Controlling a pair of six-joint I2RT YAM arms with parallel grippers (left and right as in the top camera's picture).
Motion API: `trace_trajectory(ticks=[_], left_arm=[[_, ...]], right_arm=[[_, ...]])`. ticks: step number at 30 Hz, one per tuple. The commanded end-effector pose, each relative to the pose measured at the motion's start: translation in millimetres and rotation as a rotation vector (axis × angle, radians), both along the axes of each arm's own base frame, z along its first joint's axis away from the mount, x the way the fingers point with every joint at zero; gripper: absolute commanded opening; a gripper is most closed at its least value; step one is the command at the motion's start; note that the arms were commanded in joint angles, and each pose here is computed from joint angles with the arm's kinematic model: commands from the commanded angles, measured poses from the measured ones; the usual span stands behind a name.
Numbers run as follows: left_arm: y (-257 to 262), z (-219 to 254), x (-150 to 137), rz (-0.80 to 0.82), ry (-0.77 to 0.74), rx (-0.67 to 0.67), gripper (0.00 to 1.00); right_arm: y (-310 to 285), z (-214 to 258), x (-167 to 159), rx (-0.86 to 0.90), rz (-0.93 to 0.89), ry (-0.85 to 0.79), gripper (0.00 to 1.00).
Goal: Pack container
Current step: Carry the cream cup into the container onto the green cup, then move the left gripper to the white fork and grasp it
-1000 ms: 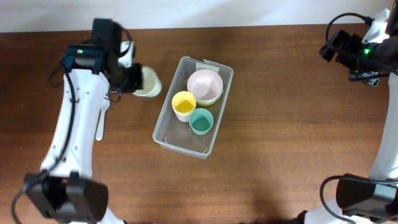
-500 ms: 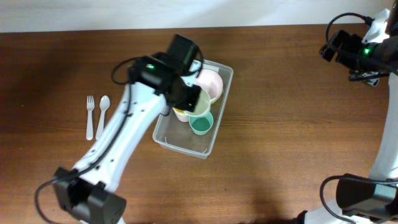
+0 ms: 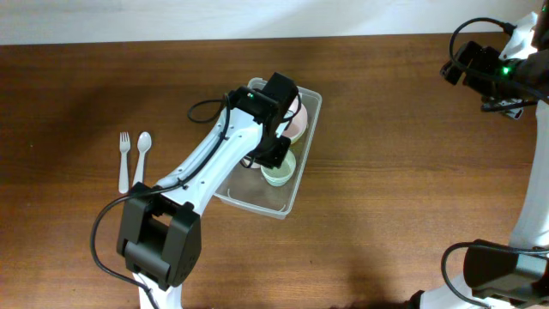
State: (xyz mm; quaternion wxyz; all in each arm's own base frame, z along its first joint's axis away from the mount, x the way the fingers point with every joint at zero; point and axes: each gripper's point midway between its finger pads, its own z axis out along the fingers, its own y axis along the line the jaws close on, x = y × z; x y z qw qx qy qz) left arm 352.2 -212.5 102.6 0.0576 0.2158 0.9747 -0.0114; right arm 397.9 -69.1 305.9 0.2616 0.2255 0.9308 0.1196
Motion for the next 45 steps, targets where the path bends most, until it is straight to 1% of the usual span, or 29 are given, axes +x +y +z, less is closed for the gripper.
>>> trace_trajectory(ticks=[1, 3, 7, 9, 12, 15, 20, 22, 23, 25, 27, 29, 31, 32, 35, 40, 42, 45], left_arm=[[-4.9, 18.6, 8.3, -0.002, -0.052, -0.024, 0.37], [-6.1, 31.6, 11.3, -0.001, -0.070, -0.035, 0.37], [2.9, 77.4, 12.7, -0.003, -0.118, -0.029, 0.38], [22.3, 99.2, 14.5, 0.022, -0.163, 0.037, 0.40], [57.9, 125.8, 16.6, 0.076, -0.224, 0.136, 0.45], [100.5, 143.4, 14.9, 0.204, -0.243, 0.176, 0.52], [178.8, 149.9, 7.2, 0.418, -0.182, 0.212, 0.53], [213.3, 148.2, 6.5, 0.528, -0.162, 0.223, 0.53], [230.6, 146.6, 8.3, 0.578, -0.163, 0.226, 0.53], [260.0, 142.0, 14.4, 0.665, -0.175, 0.215, 0.57], [282.5, 131.7, 21.6, 0.737, -0.181, 0.169, 0.58], [298.2, 114.1, 28.7, 0.735, -0.170, 0.104, 0.58], [310.3, 94.0, 31.0, 0.699, -0.154, 0.076, 0.59], [317.7, 81.3, 30.1, 0.691, -0.143, 0.075, 0.59], [336.0, 45.5, 21.3, 0.735, -0.106, 0.083, 0.59], [358.6, -17.3, 0.6, 0.806, -0.066, 0.088, 0.60], [363.8, -31.8, -3.6, 0.822, -0.069, 0.089, 0.59], [367.1, -44.3, -1.3, 0.831, -0.099, 0.082, 0.60]], right_arm=[[-1.4, -0.1, 0.1, 0.004, -0.007, 0.001, 0.99], [-1.4, -0.1, 0.1, 0.004, -0.007, 0.001, 0.99], [-1.4, -0.1, 0.1, 0.004, -0.007, 0.001, 0.99], [-1.4, -0.1, 0.1, 0.004, -0.007, 0.001, 0.99], [-1.4, -0.1, 0.1, 0.004, -0.007, 0.001, 0.99], [-1.4, -0.1, 0.1, 0.004, -0.007, 0.001, 0.99], [-1.4, -0.1, 0.1, 0.004, -0.007, 0.001, 0.99], [-1.4, -0.1, 0.1, 0.004, -0.007, 0.001, 0.99], [-1.4, -0.1, 0.1, 0.004, -0.007, 0.001, 0.99], [-1.4, -0.1, 0.1, 0.004, -0.007, 0.001, 0.99], [-1.4, -0.1, 0.1, 0.004, -0.007, 0.001, 0.99], [-1.4, -0.1, 0.1, 0.004, -0.007, 0.001, 0.99], [-1.4, -0.1, 0.1, 0.004, -0.007, 0.001, 0.99], [-1.4, -0.1, 0.1, 0.004, -0.007, 0.001, 0.99], [-1.4, -0.1, 0.1, 0.004, -0.007, 0.001, 0.99], [-1.4, -0.1, 0.1, 0.004, -0.007, 0.001, 0.99], [-1.4, -0.1, 0.1, 0.004, -0.007, 0.001, 0.99], [-1.4, -0.1, 0.1, 0.004, -0.007, 0.001, 0.99]])
